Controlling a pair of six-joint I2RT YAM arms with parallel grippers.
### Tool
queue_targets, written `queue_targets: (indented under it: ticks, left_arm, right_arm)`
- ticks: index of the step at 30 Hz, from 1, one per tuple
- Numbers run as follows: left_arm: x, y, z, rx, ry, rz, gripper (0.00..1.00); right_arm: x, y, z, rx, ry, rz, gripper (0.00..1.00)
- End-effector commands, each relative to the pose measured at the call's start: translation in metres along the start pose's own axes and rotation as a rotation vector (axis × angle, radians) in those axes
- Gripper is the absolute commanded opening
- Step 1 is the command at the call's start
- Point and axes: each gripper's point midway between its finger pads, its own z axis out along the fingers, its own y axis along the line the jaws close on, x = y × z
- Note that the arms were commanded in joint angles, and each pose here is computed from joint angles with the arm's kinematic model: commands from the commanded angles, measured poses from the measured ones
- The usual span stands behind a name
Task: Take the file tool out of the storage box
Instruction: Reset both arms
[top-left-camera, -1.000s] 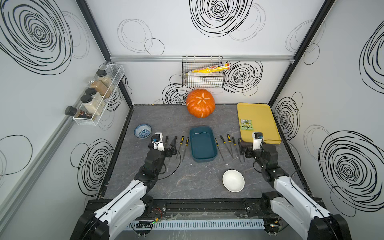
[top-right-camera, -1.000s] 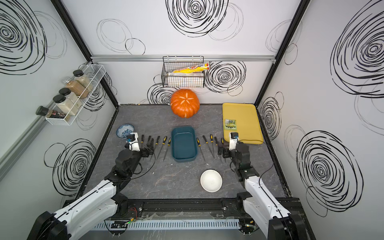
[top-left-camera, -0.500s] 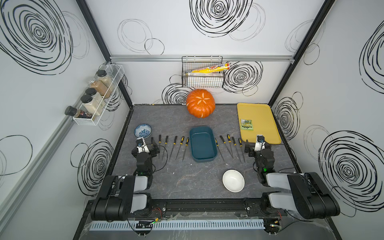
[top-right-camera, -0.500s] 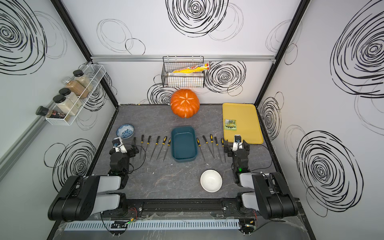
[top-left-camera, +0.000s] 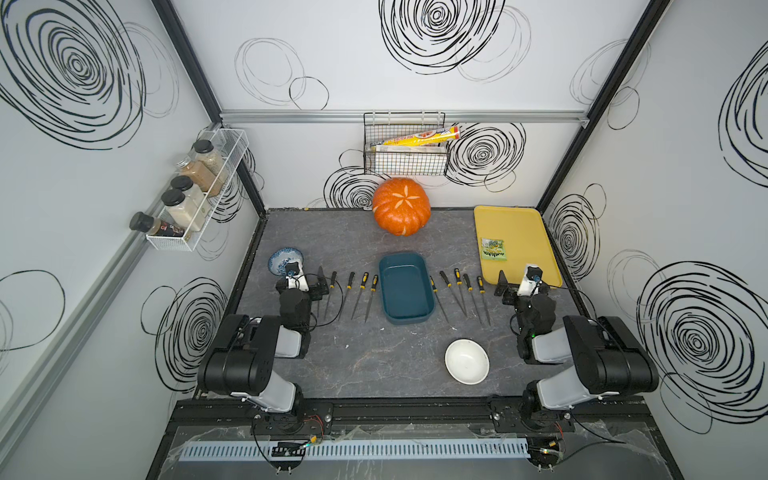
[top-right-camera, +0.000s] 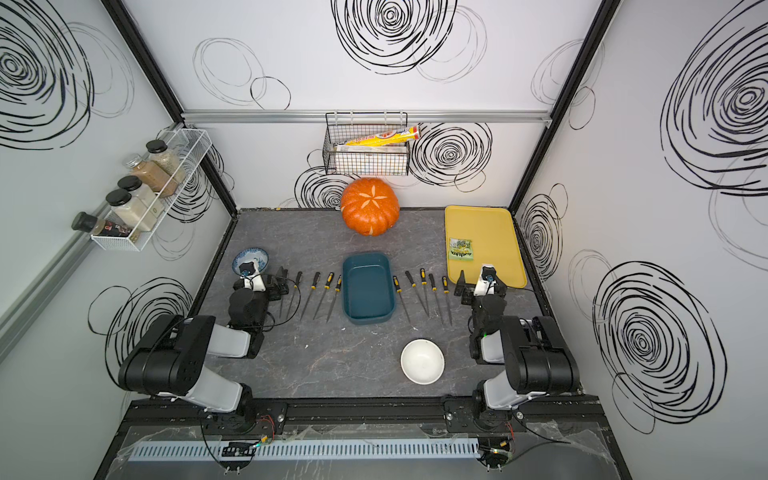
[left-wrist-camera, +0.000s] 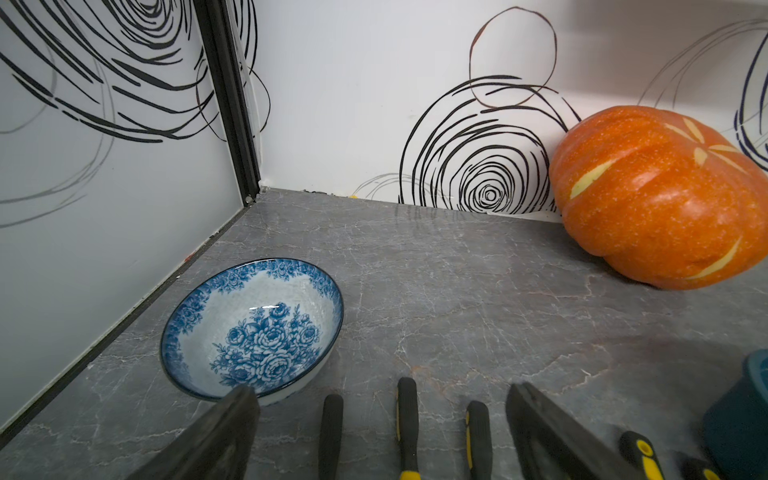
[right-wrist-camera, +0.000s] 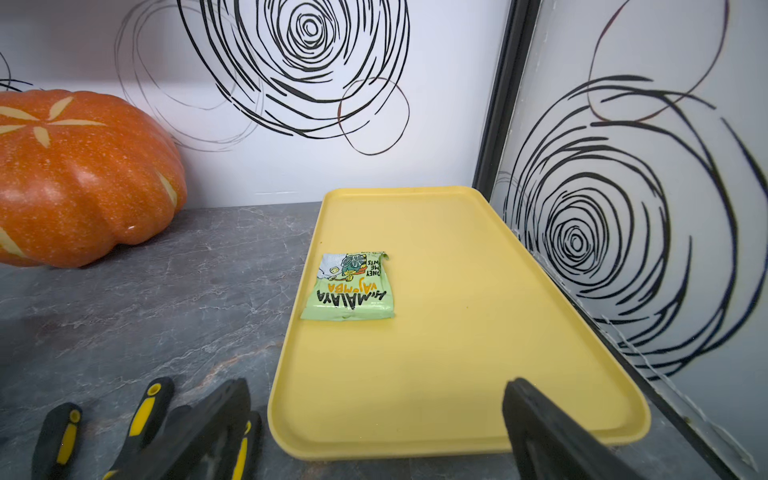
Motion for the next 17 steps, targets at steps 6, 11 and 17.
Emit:
queue_targets:
  ticks: [6,11,17]
  left_arm:
    - [-0.0113,-0.0038,-0.0006,0.011,-0.046,0.011,0.99]
    - [-0.0109,-0.0036,-0.0006,0.011,-0.045,0.012,0.99]
    - [-0.0116,-0.0036,-0.0004,0.011,-0.047,0.011,0.99]
  right_arm:
    - [-0.0070,0.0021,0.0023,-0.012,-0.019,0.007,1.00]
    - [-0.0075,0.0022,0.0003,-0.014,-0.030,0.005,1.00]
    - [-0.0073,0.0036,0.0015,-0.009,-0.029,-0.008,1.00]
